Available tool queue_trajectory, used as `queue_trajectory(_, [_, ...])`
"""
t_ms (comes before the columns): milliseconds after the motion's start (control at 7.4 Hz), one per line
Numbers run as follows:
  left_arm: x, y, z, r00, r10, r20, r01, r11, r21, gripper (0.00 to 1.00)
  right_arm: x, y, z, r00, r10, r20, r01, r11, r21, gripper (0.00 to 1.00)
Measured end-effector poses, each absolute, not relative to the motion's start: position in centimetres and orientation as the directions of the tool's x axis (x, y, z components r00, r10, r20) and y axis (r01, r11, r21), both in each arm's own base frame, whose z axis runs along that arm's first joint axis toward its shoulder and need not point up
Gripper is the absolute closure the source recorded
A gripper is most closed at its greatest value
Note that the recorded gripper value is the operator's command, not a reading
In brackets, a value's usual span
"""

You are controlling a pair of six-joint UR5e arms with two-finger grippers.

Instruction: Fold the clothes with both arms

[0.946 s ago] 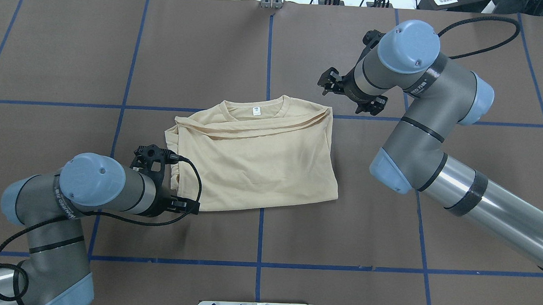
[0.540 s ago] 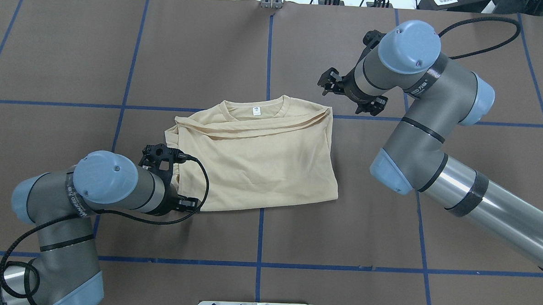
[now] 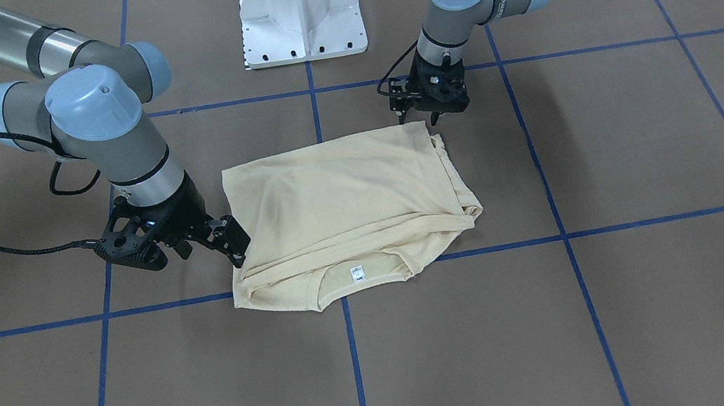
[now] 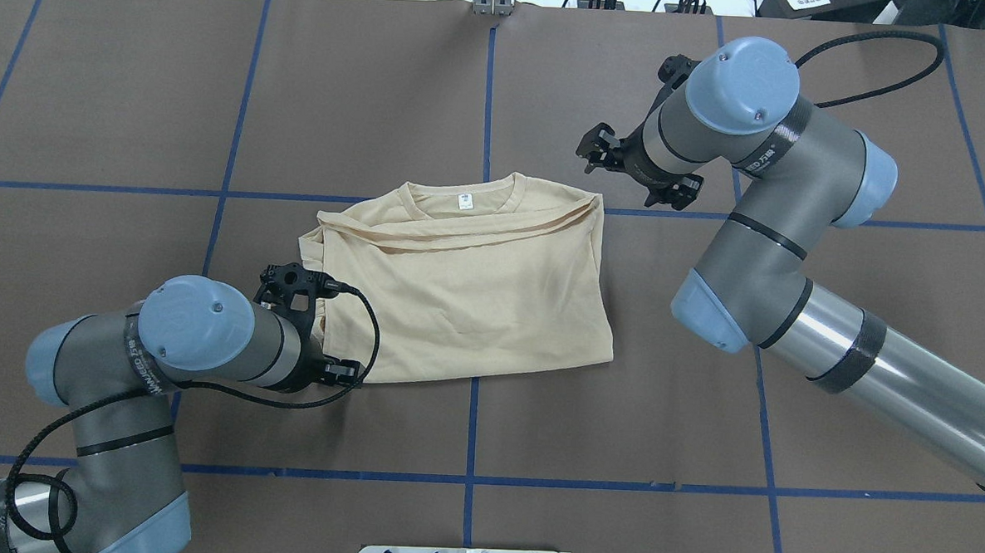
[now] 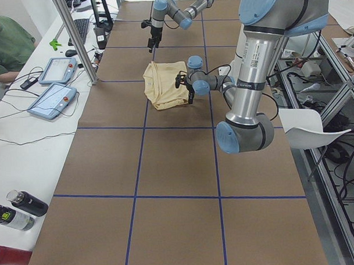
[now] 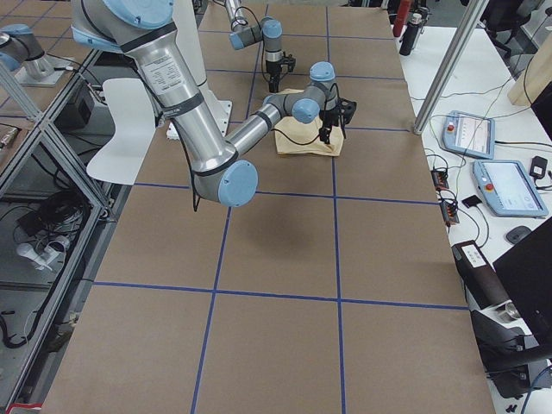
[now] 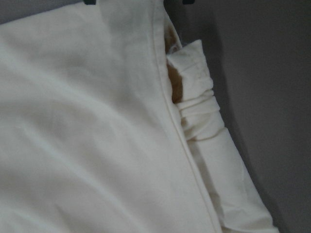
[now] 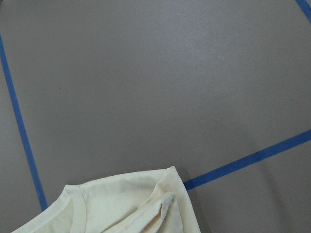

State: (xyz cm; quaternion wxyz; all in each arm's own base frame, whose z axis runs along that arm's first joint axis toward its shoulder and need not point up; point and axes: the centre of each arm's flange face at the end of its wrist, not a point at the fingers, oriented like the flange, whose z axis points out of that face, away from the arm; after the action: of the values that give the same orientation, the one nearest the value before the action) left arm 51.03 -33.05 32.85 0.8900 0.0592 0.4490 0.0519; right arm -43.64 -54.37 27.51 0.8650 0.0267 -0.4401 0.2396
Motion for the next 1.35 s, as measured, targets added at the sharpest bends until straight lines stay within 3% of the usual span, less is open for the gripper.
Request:
queue_trajectory(270, [51.24, -32.99, 32.69, 0.589, 0.147, -0.794, -0.041, 0.988, 0.152, 0.46, -43.65, -54.37, 27.53, 0.499, 0.390, 0.774, -0.437, 0.884, -0.163, 0.00])
queue_trajectory(405, [51.30, -32.98, 32.58, 0.588, 0.147, -0.795, -0.041, 0.987, 0.153, 0.55, -43.68, -54.34, 27.52, 0.499, 0.389, 0.774, -0.436, 0.885, -0.163, 0.00])
queue_trajectory(675, [51.37, -33.00, 32.42, 0.586, 0.148, -0.797, -0.041, 0.987, 0.153, 0.91, -43.71, -54.32, 27.53, 0.500, 0.388, 0.774, -0.436, 0.885, -0.163, 0.00])
queue_trajectory(811, [51.37, -33.00, 32.42, 0.586, 0.148, -0.796, -0.041, 0.987, 0.154, 1.00, -43.72, -54.31, 27.52, 0.500, 0.388, 0.774, -0.435, 0.885, -0.163, 0.00])
queue_trajectory(1351, [50.90, -33.33, 32.59, 0.589, 0.143, -0.795, -0.032, 0.988, 0.154, 1.00, -43.73, -54.30, 27.51, 0.500, 0.388, 0.775, -0.435, 0.886, -0.162, 0.00])
